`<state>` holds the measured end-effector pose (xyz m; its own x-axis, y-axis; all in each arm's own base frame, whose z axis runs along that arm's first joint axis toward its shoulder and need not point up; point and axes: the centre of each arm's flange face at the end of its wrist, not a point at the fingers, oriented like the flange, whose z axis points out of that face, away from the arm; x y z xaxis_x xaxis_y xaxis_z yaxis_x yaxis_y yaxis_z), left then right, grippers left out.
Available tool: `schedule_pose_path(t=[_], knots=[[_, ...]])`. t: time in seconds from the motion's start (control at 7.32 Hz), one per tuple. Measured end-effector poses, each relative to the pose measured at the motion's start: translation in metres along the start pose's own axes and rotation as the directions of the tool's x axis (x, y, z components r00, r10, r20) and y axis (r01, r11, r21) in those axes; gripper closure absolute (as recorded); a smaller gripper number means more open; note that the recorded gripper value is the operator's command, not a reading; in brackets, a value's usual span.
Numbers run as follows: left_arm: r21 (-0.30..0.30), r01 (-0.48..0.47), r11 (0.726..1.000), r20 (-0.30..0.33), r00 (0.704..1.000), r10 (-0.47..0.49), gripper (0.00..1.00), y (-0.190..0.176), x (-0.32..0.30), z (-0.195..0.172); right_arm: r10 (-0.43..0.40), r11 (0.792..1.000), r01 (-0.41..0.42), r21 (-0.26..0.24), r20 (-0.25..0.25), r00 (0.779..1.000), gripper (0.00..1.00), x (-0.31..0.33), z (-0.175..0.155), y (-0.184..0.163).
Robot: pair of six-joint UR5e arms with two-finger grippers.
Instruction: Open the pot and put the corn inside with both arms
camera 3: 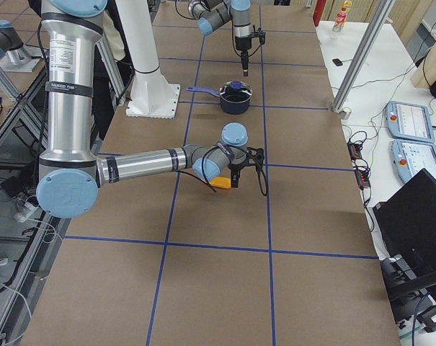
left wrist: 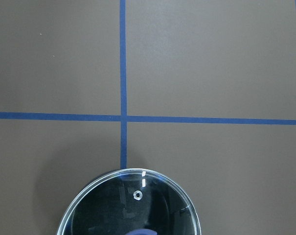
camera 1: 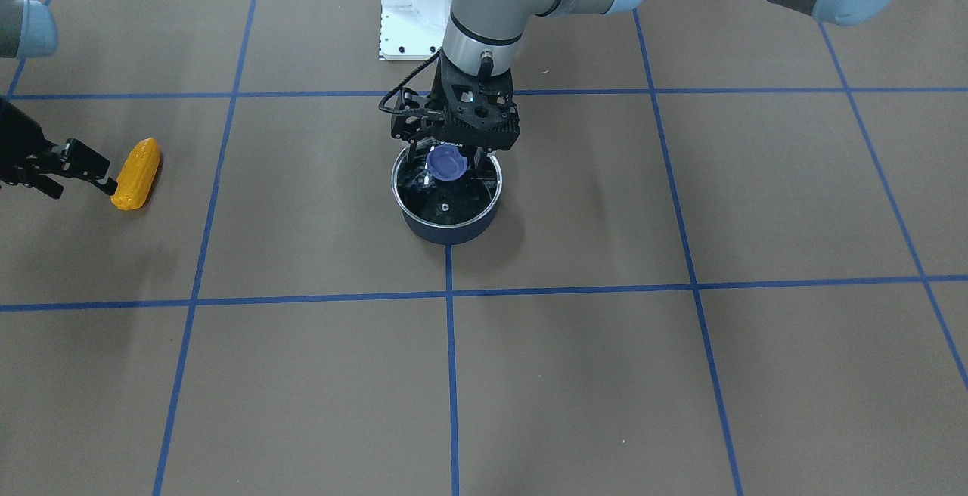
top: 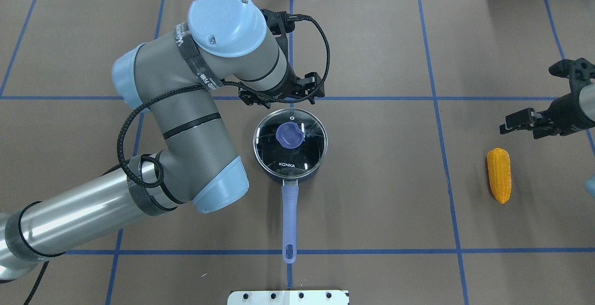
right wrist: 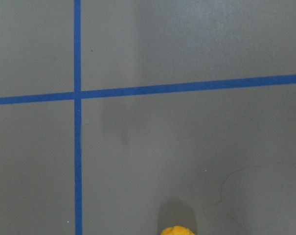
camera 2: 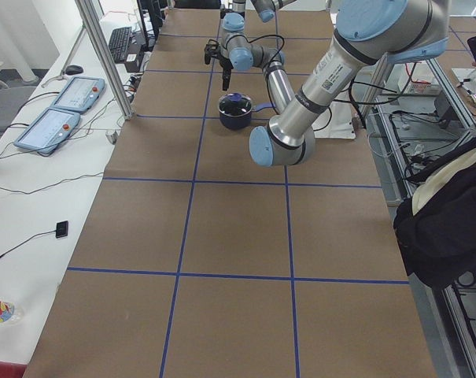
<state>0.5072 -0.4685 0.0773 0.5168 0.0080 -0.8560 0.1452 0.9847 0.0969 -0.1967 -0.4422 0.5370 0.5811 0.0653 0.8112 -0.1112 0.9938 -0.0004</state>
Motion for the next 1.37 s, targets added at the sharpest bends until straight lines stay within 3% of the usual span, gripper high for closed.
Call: schedule_pose_path(t=[0.68, 1.37], knots=[[0.001, -0.003, 1.000, 0.051, 0.999, 0.003, 0.04, 0.003, -0.005, 0.030, 0.033, 0.999, -0.032, 0.008, -0.061, 0.998, 0.01, -0.001, 0.007, 0.042], [0.001, -0.005, 1.000, 0.053, 0.999, 0.005, 0.04, 0.005, -0.004, 0.030, 0.020, 1.000, -0.021, -0.001, -0.138, 0.990, 0.01, -0.015, 0.046, 0.075]])
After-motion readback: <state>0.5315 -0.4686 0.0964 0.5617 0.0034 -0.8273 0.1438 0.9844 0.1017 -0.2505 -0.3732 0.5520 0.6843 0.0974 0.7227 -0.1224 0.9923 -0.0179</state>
